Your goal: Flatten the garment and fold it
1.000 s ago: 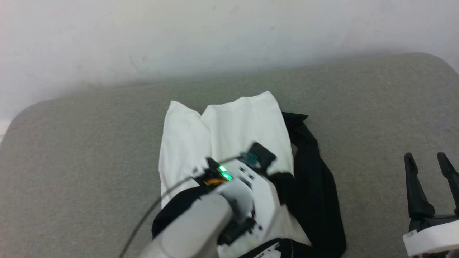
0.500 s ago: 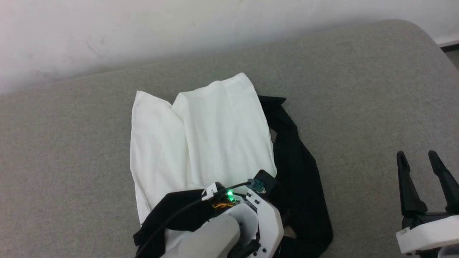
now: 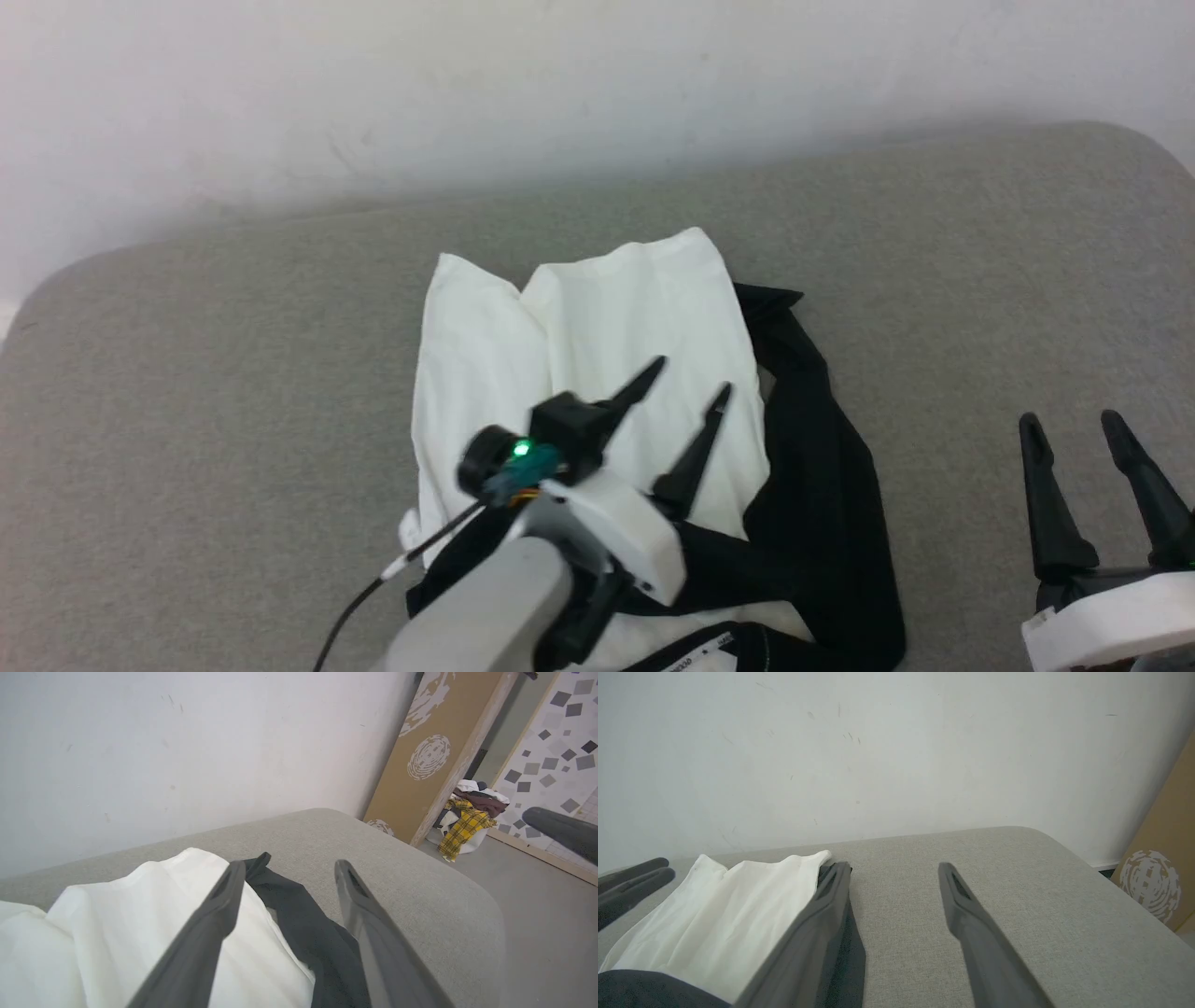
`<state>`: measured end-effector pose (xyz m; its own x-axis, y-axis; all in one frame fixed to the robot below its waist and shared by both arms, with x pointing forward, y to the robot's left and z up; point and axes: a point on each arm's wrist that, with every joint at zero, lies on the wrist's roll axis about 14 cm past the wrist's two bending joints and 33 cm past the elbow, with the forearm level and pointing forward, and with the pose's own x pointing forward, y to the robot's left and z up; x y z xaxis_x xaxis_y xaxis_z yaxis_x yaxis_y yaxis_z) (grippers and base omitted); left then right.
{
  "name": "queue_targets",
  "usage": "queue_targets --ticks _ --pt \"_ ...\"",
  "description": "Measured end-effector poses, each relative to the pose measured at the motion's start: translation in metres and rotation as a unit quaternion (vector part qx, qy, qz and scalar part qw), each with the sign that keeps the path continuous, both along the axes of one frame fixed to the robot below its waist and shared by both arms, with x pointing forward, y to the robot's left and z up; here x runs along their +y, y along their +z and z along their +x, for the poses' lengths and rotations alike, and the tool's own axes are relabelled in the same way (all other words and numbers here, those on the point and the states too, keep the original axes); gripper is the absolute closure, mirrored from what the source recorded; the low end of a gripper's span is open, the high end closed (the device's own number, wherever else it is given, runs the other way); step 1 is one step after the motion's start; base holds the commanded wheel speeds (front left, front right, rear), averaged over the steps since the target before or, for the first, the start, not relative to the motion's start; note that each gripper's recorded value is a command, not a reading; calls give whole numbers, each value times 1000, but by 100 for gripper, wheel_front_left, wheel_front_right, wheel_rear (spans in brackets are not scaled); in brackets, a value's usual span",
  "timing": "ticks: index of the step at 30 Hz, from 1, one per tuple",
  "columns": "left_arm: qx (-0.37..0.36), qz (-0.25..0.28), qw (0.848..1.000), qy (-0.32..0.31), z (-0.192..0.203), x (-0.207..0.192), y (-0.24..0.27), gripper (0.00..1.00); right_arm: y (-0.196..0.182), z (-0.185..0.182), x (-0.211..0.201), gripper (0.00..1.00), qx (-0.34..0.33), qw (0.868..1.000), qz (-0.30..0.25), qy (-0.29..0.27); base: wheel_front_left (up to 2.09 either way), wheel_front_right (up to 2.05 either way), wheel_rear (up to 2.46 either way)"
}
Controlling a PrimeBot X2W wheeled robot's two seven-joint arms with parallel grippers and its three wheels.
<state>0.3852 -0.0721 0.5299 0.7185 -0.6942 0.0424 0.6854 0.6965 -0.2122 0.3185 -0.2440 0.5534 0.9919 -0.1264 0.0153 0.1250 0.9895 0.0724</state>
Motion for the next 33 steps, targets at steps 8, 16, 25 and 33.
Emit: queue_targets --ticks 8,16,25,33 --pt "-29 -16 981 189 18 106 16 0 2 7 28 0 2 999 -7 47 0 0 0" --pt "-37 2 931 362 8 224 15 0 0 14 49 0 11 997 -10 82 0 0 0" --pt "-48 39 907 417 -19 295 11 0 -44 26 53 0 93 991 15 92 0 0 0" --pt "-62 42 916 394 -15 292 14 0 -76 92 27 0 157 983 63 70 0 0 0"
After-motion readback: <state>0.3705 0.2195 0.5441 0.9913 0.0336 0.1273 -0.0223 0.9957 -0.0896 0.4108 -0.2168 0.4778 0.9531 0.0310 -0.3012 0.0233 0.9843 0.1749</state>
